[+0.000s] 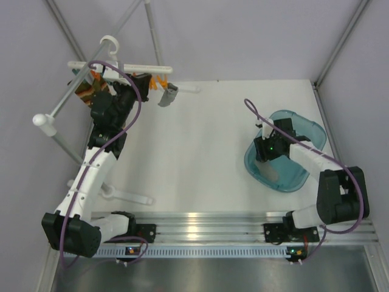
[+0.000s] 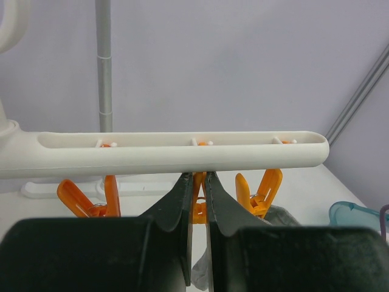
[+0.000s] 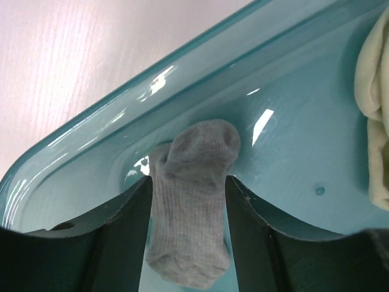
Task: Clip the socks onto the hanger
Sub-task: Pick up the sock from the bin.
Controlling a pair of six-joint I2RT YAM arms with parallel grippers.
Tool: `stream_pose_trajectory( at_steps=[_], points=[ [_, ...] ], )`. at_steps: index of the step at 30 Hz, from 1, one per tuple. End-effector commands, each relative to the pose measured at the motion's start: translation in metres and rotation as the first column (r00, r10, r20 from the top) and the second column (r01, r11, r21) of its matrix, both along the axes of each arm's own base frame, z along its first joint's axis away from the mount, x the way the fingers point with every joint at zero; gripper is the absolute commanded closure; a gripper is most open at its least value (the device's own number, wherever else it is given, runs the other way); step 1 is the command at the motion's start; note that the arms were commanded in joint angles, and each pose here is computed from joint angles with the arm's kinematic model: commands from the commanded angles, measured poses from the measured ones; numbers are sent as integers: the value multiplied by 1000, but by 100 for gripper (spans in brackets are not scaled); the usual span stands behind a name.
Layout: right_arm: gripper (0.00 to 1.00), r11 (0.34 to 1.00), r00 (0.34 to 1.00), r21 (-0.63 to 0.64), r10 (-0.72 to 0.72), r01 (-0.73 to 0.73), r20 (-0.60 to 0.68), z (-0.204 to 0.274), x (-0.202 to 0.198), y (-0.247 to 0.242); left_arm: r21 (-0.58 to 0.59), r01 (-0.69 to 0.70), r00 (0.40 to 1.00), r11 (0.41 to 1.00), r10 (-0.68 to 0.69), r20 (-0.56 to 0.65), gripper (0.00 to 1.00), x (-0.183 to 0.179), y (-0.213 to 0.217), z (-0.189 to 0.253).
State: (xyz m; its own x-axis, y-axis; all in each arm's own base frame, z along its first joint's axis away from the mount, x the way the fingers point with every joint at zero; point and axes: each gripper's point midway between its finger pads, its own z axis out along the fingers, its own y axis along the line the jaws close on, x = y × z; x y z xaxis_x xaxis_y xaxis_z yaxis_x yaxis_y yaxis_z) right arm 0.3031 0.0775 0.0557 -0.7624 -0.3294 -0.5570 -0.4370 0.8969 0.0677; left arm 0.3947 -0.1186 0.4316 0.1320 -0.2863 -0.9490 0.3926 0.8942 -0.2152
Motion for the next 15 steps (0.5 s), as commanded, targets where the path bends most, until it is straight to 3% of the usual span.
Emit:
stream_pose_trajectory(
  at_steps=[1,6,11,12,13,15],
  points=[
    [48,1000,999,11,-3,2,51,1,13,13,-3,21,1000,1000,-21,1,100,-3,-4,3],
    [49,999,1000,-44,-25,25,-15,-22,13,7,-1,22,1000,1000,-22,1,100,-3,-5,3],
    [59,997,997,-73,-13,8,-73,-30,11,5,1,20,1000,1000,-20,5,100,-3,-4,5],
    [63,997,996,-71,-3,-3,-89,-32,8,6,1,22,1000,1000,-22,4,100,-3,-5,4],
    [75,998,996,-64,4,-9,-88,-29,8,7,0,24,1000,1000,-24,3,100,-3,-5,4],
    [89,998,996,-42,33,-36,-78,-25,6,11,-1,24,1000,1000,-24,1,100,-3,-5,3]
  ],
)
